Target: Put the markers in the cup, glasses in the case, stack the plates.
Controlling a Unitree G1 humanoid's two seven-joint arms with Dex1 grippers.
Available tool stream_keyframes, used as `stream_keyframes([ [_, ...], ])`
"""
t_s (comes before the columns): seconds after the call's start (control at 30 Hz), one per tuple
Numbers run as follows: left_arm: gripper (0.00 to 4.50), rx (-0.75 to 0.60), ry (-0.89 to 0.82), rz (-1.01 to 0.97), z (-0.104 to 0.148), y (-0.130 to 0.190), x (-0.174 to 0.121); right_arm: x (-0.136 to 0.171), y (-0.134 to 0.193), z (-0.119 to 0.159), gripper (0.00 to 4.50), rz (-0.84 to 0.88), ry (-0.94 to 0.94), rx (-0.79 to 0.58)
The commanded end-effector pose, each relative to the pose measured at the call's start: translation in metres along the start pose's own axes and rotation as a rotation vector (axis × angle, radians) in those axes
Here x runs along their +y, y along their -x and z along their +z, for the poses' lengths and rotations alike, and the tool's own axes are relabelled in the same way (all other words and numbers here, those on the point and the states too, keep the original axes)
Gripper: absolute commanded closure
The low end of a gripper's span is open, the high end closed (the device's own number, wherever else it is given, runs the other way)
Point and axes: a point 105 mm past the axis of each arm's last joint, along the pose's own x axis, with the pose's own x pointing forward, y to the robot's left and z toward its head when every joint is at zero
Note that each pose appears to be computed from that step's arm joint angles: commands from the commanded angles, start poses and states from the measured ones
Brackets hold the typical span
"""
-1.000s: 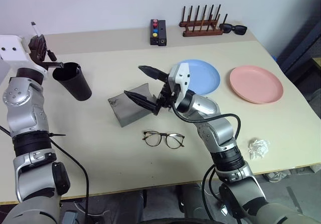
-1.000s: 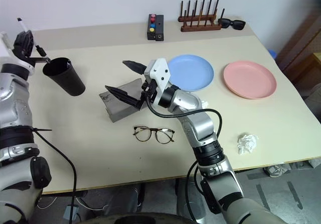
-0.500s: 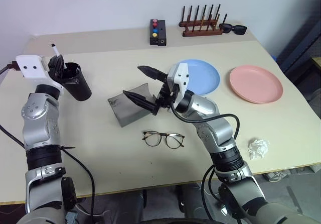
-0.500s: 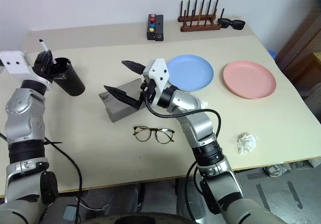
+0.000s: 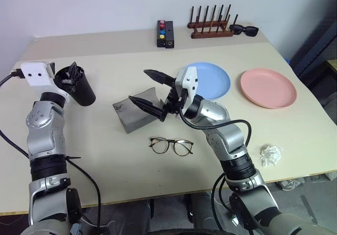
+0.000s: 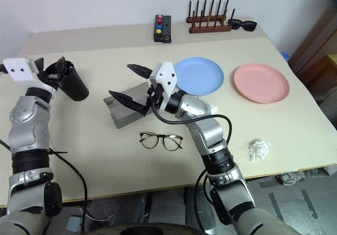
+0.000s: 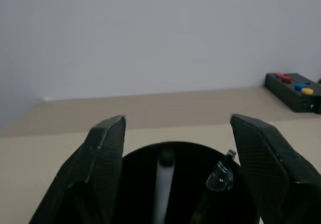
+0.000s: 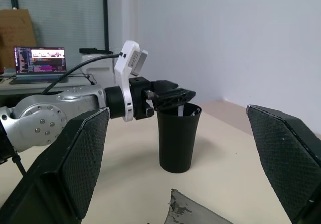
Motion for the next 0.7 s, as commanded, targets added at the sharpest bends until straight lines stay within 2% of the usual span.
stream_keyframes([
  [0.03,1.43,-0.065,-0.006,-0.015,0.019,0.0,-0.004,0.003,-0.002,0.01,0.0,0.013,0.019,-0.044],
  [0.17,1.43,-0.087,0.01,-0.022,0.024,0.001,-0.005,0.003,-0.001,0.01,0.0,0.012,0.02,-0.044],
  [0.27,1.43,-0.147,0.033,-0.056,0.043,0.002,-0.007,-0.002,0.002,0.01,0.0,-0.004,0.033,-0.034],
  [0.4,1.43,-0.18,0.005,-0.233,0.067,0.008,-0.026,-0.02,0.017,0.013,0.0,-0.055,0.068,-0.005],
  [0.47,1.43,-0.099,-0.045,-0.434,0.063,0.022,-0.047,-0.029,0.03,0.012,0.0,-0.067,0.111,0.044],
  [0.57,1.43,0.074,-0.1,-0.684,0.039,0.049,-0.073,-0.034,0.048,0.01,0.0,-0.065,0.143,0.104],
  [0.67,0.55,0.212,-0.084,-0.868,0.02,0.074,-0.097,-0.033,0.069,0.003,0.0,-0.045,0.175,0.193],
  [0.7,0.09,0.247,-0.079,-0.92,0.015,0.081,-0.104,-0.032,0.076,0.001,0.0,-0.038,0.181,0.22],
])
